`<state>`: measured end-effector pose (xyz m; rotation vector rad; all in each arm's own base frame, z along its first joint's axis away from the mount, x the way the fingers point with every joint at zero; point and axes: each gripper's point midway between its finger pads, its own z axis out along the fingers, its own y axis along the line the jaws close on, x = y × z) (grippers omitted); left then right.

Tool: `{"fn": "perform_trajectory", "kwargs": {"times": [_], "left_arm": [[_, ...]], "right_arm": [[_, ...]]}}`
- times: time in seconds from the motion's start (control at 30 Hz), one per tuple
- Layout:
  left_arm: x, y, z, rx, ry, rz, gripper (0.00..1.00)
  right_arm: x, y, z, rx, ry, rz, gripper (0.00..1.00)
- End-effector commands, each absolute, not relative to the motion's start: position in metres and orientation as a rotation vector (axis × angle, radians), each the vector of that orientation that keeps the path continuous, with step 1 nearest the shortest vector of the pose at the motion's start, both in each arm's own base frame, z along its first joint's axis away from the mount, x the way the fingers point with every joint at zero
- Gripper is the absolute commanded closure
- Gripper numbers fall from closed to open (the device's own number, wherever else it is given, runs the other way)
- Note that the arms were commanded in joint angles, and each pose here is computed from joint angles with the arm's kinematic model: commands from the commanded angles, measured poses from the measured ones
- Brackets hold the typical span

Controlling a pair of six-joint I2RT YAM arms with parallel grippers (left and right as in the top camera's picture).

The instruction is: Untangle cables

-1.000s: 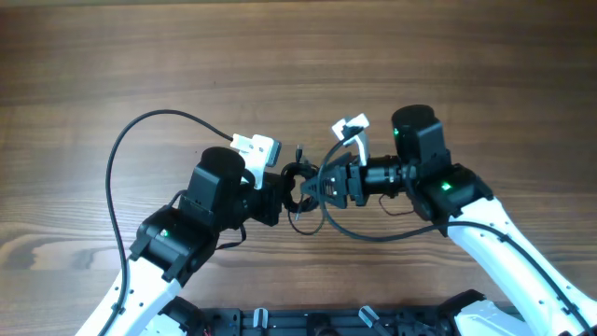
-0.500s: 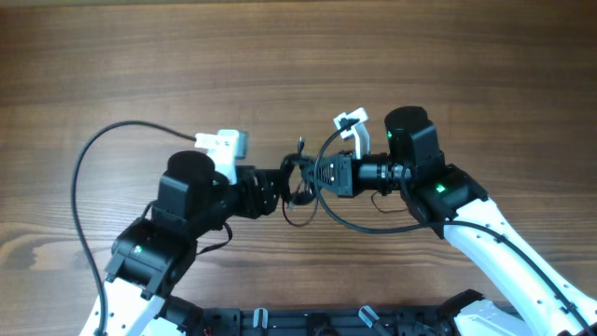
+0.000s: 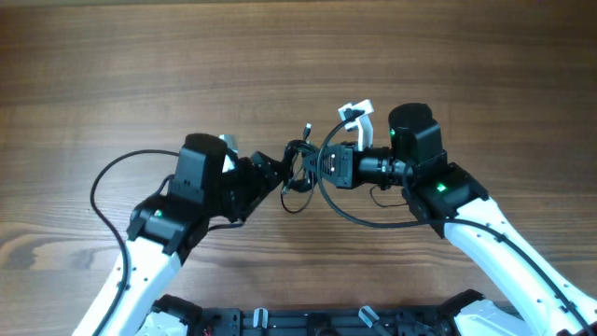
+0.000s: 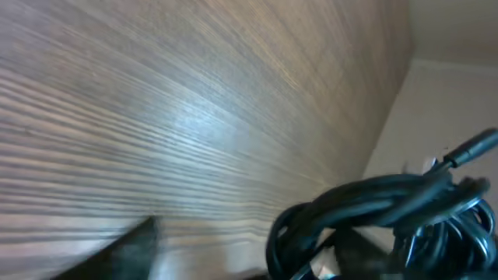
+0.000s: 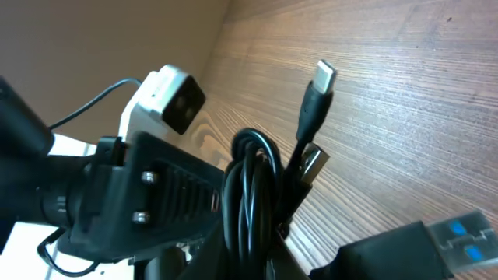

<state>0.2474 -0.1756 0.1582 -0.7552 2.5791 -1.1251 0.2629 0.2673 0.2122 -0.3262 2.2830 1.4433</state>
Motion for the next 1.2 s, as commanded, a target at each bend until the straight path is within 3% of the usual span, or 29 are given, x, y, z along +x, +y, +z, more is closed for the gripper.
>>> {"fn": "perform_trajectory", "kwargs": {"times": [0.0,0.17,0.23,0.3,0.37,0.4,0.5,0.57,0.73,0.77,0.87,0.97,1.1,1.17], "left_arm": [[0.241,-0.187,0.152,-0.749,2.635,-1.187,0.5],[0.248,-0.212,0.169,-0.592,2.569,-1.275,0.47],[0.246,-0.216,0.17,-0.572,2.571,-1.282,0.39],[0.244,-0.216,0.169,-0.576,2.582,-1.277,0.41],[0.245,-0.214,0.169,-0.582,2.578,-1.274,0.85],[0.246,-0.214,0.169,-0.584,2.577,-1.272,0.94],[0.253,-0.201,0.163,-0.573,2.561,-1.187,0.96],[0.261,-0.189,0.161,-0.516,2.541,-1.113,0.96],[0.273,-0.162,0.164,-0.527,2.485,-1.029,0.96],[0.275,-0.156,0.162,-0.554,2.481,-0.991,0.96],[0.277,-0.142,0.153,-0.607,2.485,-0.886,0.96],[0.279,-0.138,0.152,-0.556,2.481,-0.836,0.96],[0.28,-0.148,0.16,-0.513,2.46,-0.902,0.96],[0.276,-0.16,0.164,-0.468,2.469,-0.958,0.96]], "right_arm": [[0.256,0.275,0.223,-0.362,2.262,1.52,0.96],[0.259,0.276,0.228,-0.348,2.245,1.535,0.96],[0.257,0.277,0.229,-0.356,2.24,1.55,0.96],[0.257,0.278,0.232,-0.347,2.236,1.566,0.96],[0.258,0.279,0.235,-0.359,2.217,1.575,0.96],[0.258,0.279,0.236,-0.361,2.212,1.575,0.96],[0.257,0.279,0.235,-0.363,2.216,1.573,0.91],[0.256,0.278,0.233,-0.388,2.217,1.556,0.78],[0.252,0.274,0.22,-0.436,2.251,1.509,0.18],[0.25,0.273,0.219,-0.437,2.261,1.513,0.12],[0.242,0.274,0.218,-0.414,2.302,1.575,0.11],[0.24,0.273,0.215,-0.249,2.395,1.631,0.19],[0.251,0.273,0.207,-0.184,2.407,1.523,0.21],[0.255,0.276,0.203,-0.171,2.404,1.465,0.29]]}}
